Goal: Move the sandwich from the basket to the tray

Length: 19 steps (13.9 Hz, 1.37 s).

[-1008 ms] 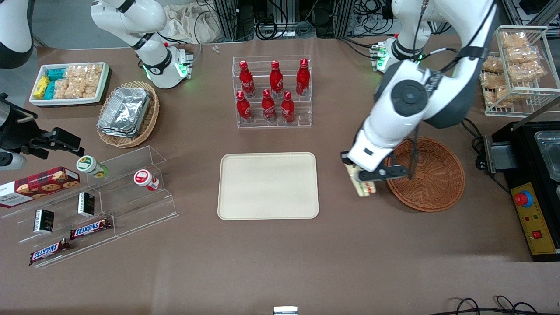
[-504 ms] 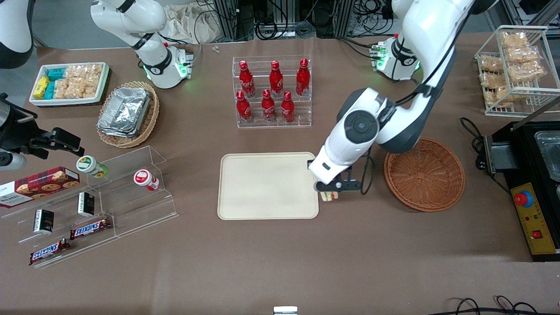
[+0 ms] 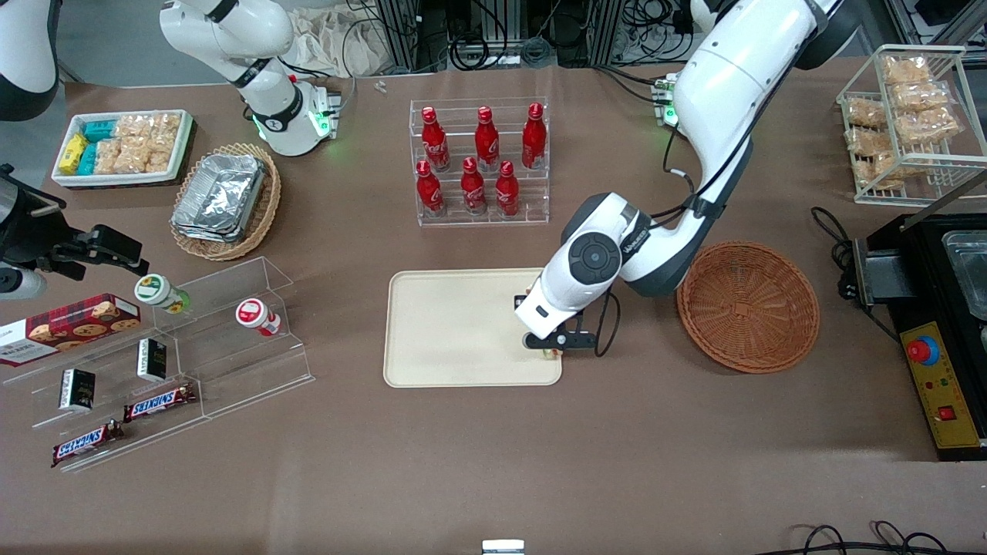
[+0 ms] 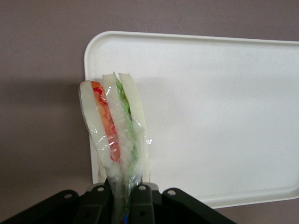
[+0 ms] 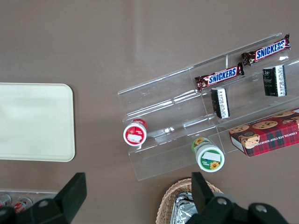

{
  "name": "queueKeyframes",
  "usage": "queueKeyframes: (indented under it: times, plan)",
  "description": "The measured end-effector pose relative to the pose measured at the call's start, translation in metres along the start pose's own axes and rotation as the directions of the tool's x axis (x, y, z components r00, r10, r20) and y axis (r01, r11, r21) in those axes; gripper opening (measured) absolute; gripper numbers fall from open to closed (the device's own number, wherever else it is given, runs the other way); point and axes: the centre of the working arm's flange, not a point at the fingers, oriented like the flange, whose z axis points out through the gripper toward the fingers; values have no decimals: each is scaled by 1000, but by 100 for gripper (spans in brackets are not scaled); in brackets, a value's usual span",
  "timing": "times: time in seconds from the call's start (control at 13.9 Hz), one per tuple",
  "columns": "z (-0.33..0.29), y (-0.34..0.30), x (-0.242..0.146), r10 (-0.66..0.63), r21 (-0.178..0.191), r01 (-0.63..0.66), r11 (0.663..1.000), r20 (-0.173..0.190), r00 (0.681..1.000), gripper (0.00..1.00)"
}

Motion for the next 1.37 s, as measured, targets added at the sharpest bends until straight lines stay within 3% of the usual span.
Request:
queueKeyframes:
  times: [0.43, 0.5, 0.86, 1.08, 1.37]
  plan:
    - [36, 7, -8, 28, 1, -28, 1000, 29, 999, 15]
    - [39, 7, -8, 35, 3, -35, 999, 33, 999, 20]
    - [30, 5, -4, 56, 15, -57, 998, 45, 997, 69]
    - [-30, -5, 6, 44, 88, -53, 995, 100, 994, 98]
    - [-137, -82, 30, 39, 145, -58, 988, 127, 991, 100]
